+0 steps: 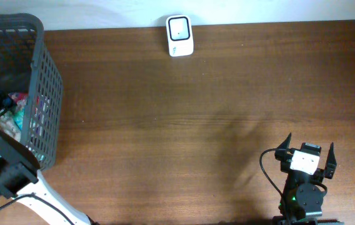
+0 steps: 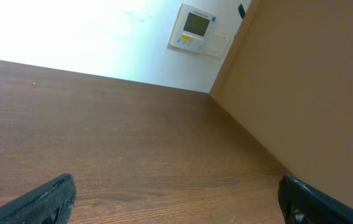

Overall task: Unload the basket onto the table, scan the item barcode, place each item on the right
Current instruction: 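Grasp the white-and-gold tube in the basket with the left gripper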

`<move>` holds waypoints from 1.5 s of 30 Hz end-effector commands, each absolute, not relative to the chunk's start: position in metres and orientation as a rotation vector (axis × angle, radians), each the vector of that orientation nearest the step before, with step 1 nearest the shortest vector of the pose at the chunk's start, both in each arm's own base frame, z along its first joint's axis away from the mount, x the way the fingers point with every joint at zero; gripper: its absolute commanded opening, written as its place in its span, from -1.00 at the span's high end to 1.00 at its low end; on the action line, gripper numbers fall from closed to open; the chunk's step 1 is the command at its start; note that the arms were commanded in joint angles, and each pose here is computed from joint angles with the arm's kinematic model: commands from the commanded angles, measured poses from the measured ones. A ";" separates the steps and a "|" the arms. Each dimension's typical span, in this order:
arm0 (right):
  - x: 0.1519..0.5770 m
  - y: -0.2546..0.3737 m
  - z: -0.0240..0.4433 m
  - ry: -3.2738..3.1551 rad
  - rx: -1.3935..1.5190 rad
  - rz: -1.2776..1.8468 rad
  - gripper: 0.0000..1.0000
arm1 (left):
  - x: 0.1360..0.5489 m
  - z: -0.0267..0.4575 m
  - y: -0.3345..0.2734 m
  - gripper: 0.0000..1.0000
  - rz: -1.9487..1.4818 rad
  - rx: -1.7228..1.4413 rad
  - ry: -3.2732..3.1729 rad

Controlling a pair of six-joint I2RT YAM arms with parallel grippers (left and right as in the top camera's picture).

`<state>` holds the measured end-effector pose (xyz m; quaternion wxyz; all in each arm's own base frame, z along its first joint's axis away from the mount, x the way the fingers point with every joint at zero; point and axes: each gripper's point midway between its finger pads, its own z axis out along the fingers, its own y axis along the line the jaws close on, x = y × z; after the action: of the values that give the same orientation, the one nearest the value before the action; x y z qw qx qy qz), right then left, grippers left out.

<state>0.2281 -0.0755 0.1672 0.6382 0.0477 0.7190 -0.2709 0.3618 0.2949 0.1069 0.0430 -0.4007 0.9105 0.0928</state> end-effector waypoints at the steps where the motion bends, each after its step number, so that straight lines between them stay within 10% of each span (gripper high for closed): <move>1: 0.227 -0.079 0.164 1.645 0.124 -0.634 -0.97 | 0.363 0.087 0.294 0.08 0.260 -1.221 2.831; 4: 0.227 -0.079 0.164 1.645 0.124 -0.634 -0.97 | 0.361 0.086 0.296 0.21 0.261 -1.232 2.828; 10: 0.227 -0.079 0.164 1.645 0.123 -0.633 -0.97 | 0.359 0.079 0.297 -0.15 0.255 -1.242 2.846; 19: 0.227 -0.079 0.164 1.645 0.123 -0.633 -0.97 | 0.359 0.068 0.296 1.00 0.247 -1.250 2.871; 21: 0.227 -0.079 0.164 1.645 0.123 -0.633 -0.97 | 0.359 0.077 0.296 1.00 0.246 -1.250 2.870; 45: 0.227 -0.079 0.164 1.645 0.123 -0.633 -0.97 | 0.368 0.390 0.238 1.00 0.009 -0.930 2.166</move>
<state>0.2281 -0.0755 0.1672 0.6382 0.0477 0.7190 -0.2709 0.3806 0.2557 0.3229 0.2893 -0.3850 0.8763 0.0101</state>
